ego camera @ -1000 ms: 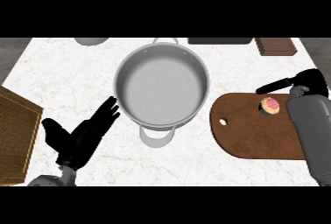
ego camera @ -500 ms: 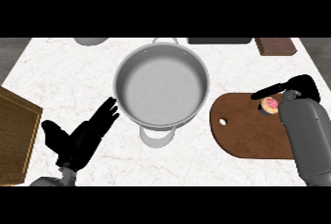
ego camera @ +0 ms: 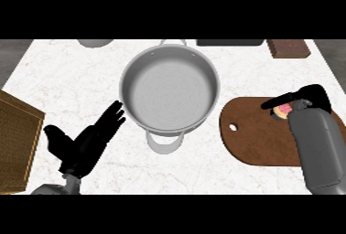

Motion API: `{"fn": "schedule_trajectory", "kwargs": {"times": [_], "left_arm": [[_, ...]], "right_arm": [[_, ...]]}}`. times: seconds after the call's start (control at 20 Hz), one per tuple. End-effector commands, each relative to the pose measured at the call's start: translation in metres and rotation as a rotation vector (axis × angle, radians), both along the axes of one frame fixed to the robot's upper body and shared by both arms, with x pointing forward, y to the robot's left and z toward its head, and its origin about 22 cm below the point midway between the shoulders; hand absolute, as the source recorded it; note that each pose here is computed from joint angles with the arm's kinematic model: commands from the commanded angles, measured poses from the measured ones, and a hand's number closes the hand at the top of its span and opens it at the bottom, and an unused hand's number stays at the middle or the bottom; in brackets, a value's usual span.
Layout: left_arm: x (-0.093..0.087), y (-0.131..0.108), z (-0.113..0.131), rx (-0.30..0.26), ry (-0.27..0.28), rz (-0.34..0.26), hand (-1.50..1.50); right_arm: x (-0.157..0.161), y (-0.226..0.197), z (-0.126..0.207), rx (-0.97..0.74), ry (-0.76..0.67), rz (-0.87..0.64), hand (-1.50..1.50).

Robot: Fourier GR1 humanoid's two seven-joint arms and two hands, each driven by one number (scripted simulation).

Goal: Pick the cupcake from the cutting board and place it in the pot

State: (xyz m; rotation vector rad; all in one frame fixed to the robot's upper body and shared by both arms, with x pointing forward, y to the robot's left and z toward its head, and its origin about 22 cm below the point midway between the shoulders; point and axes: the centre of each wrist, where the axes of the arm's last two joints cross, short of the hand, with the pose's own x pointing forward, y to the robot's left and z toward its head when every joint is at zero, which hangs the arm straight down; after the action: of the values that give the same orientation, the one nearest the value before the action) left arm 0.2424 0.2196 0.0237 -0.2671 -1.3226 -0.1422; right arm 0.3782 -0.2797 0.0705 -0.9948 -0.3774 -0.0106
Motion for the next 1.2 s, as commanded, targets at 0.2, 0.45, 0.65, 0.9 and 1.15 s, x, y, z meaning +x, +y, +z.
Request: {"fn": "schedule_trajectory", "kwargs": {"times": [0.2, 0.45, 0.65, 0.9, 1.15], "left_arm": [[-0.001, 0.007, 0.004, 0.001, -0.009, -0.011, 0.0], [0.006, 0.009, -0.006, -0.015, 0.012, 0.011, 0.0], [-0.007, 0.005, -0.006, -0.011, 0.005, -0.025, 0.0], [-0.006, -0.004, -0.016, -0.007, -0.009, -0.004, 0.0], [0.004, -0.003, 0.002, 0.016, -0.005, 0.009, 0.0]], "right_arm": [[-0.005, -0.008, -0.014, 0.052, 0.129, -0.187, -1.5], [-0.012, -0.007, -0.02, 0.06, 0.133, -0.181, -1.5], [-0.009, -0.001, -0.034, 0.13, 0.015, -0.13, 1.5], [-0.016, -0.01, -0.04, 0.045, 0.01, -0.066, 1.5], [-0.012, 0.016, -0.03, -0.002, 0.021, -0.052, 1.5]]}}
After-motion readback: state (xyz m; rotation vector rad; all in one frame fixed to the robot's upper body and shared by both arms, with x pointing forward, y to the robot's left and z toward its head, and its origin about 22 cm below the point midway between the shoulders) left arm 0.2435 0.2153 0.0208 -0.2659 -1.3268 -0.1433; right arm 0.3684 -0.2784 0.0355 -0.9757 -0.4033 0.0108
